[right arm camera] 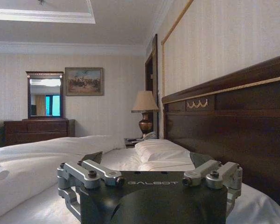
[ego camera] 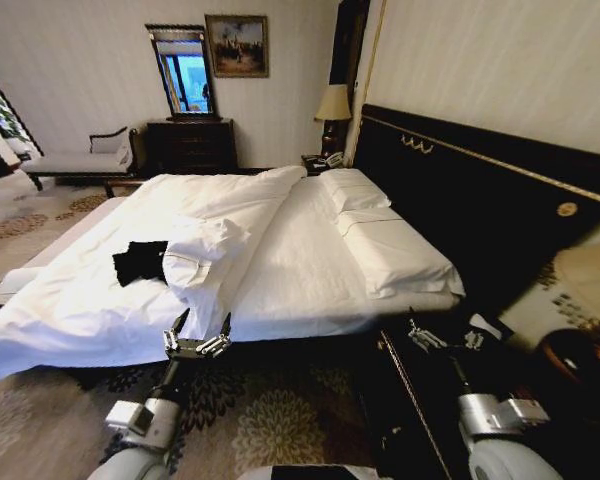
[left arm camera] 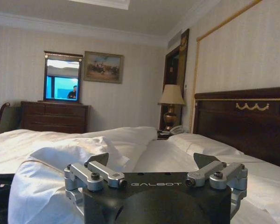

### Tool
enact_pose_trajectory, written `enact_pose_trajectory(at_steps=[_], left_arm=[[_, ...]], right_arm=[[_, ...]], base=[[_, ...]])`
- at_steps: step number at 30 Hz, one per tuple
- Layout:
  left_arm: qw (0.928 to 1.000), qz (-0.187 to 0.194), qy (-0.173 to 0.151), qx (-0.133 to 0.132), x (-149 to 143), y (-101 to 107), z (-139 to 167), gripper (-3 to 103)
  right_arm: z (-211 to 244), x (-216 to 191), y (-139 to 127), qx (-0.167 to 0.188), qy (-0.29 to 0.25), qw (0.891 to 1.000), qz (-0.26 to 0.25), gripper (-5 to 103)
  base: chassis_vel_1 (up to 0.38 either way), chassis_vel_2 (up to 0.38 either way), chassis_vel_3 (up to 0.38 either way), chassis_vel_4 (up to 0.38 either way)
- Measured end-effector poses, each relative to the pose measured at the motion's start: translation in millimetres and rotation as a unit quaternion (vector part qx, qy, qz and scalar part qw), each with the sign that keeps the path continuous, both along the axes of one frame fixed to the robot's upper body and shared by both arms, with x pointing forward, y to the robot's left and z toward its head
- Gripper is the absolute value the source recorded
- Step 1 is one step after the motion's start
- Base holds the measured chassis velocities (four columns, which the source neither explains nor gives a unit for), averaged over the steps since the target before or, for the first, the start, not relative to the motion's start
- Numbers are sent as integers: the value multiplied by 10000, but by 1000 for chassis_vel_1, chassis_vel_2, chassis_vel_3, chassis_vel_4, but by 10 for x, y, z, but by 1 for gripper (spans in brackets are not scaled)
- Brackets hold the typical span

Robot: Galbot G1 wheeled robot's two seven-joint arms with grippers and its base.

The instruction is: Fold the clothes on the bed.

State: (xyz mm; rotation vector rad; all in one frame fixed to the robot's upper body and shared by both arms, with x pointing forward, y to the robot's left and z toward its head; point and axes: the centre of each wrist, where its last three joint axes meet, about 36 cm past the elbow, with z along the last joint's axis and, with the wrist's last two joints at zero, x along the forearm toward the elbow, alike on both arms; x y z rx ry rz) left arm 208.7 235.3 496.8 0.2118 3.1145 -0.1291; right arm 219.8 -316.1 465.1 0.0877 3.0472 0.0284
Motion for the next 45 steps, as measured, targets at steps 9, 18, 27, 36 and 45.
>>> enact_pose_trajectory(at_steps=[9, 18, 27, 36, 45], left_arm=[[10000, 33, 40, -24, -7, -22, -21, 100], [10000, 15, 58, 0, 4, -23, -44, 100], [9999, -22, 82, 66, 10, 6, -58, 100], [9999, -35, 72, 94, 24, 41, -61, 100], [10000, -38, 35, 60, 39, 43, -56, 100]], right_arm=[[-23, 8, 1, 56, -44, 10000, 9, 100], [-33, 12, -8, 75, -49, 10000, 11, 100], [-101, 14, 7, 141, -88, 9999, 18, 100], [-136, 5, 25, 264, -252, 9993, 127, 100], [-158, -32, -12, 39, -244, 9996, 161, 100]], base=[[-173, 164, 164, -169], [-129, 147, 131, -138], [-138, 118, 132, -130], [-63, 83, 71, -74], [0, 0, 0, 0]])
